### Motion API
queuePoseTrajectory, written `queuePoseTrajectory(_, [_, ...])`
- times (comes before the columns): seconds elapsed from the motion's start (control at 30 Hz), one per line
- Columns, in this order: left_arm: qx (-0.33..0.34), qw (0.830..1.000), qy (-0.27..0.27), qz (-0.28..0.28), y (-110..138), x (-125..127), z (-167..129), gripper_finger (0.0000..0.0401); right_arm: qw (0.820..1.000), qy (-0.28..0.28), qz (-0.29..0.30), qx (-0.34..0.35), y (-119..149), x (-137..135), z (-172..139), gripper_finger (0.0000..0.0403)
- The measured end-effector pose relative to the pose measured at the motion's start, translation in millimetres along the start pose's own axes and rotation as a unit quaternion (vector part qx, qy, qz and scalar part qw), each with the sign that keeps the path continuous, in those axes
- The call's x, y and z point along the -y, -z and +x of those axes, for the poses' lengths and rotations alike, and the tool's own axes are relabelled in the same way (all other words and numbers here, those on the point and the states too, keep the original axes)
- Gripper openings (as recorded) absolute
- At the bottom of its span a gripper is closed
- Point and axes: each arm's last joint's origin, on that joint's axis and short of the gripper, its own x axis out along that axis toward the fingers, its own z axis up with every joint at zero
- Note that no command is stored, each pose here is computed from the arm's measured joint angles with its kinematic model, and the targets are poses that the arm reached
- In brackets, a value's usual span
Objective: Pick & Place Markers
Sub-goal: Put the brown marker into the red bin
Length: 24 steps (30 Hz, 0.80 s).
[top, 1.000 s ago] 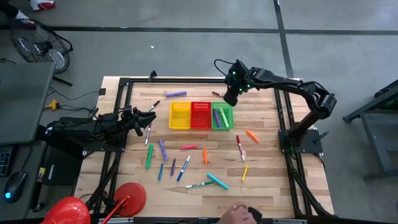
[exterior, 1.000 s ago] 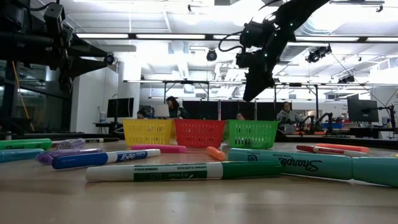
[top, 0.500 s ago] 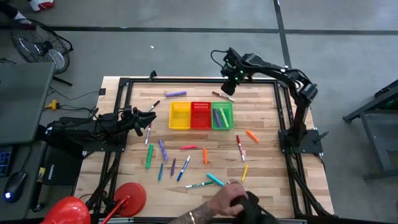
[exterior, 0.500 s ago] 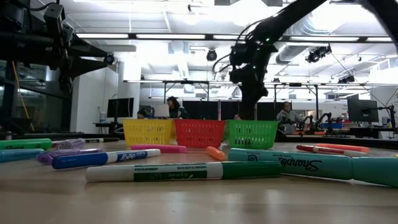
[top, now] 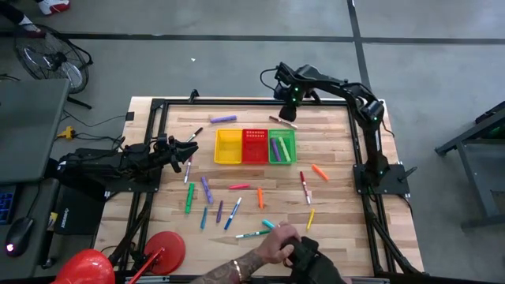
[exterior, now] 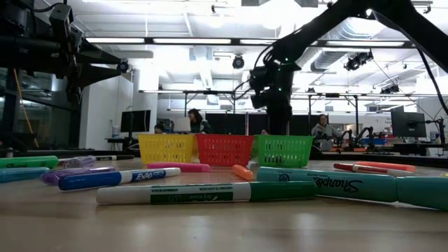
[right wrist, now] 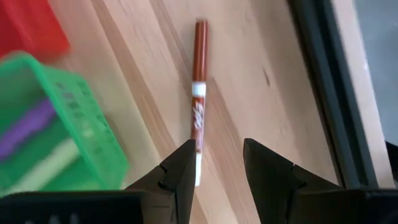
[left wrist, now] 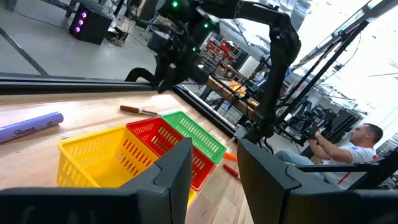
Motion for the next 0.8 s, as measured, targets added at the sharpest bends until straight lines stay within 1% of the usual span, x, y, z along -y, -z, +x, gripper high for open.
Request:
queuePoseTrajectory(0.07, [0.000,1.000,0.000,0.000,0.0,0.0,0.0,0.0127,1.000,0.005,-0.010,-0.009,2.5,0.1,4.9,0.0123])
queuePoseTrajectory(0.23, [0.000,1.000,0.000,0.000,0.0,0.0,0.0,0.0127,1.000,0.000,-0.023,-0.004,4.4,-1.4,14.1,0.0129])
queuePoseTrajectory(0.5, [0.000,1.000,0.000,0.000,0.1,0.0,0.0,0.0127,0.999,-0.015,-0.036,0.004,6.2,-3.7,22.2,0.0170])
queuePoseTrajectory(0.6, [0.000,1.000,0.000,0.000,0.0,0.0,0.0,0.0127,0.999,-0.013,-0.043,0.005,4.5,-5.5,24.5,0.0184])
queuePoseTrajectory(0.8, [0.000,1.000,0.000,0.000,-0.1,0.0,0.0,0.0127,0.998,-0.005,-0.060,0.000,1.1,-10.6,31.5,0.0192])
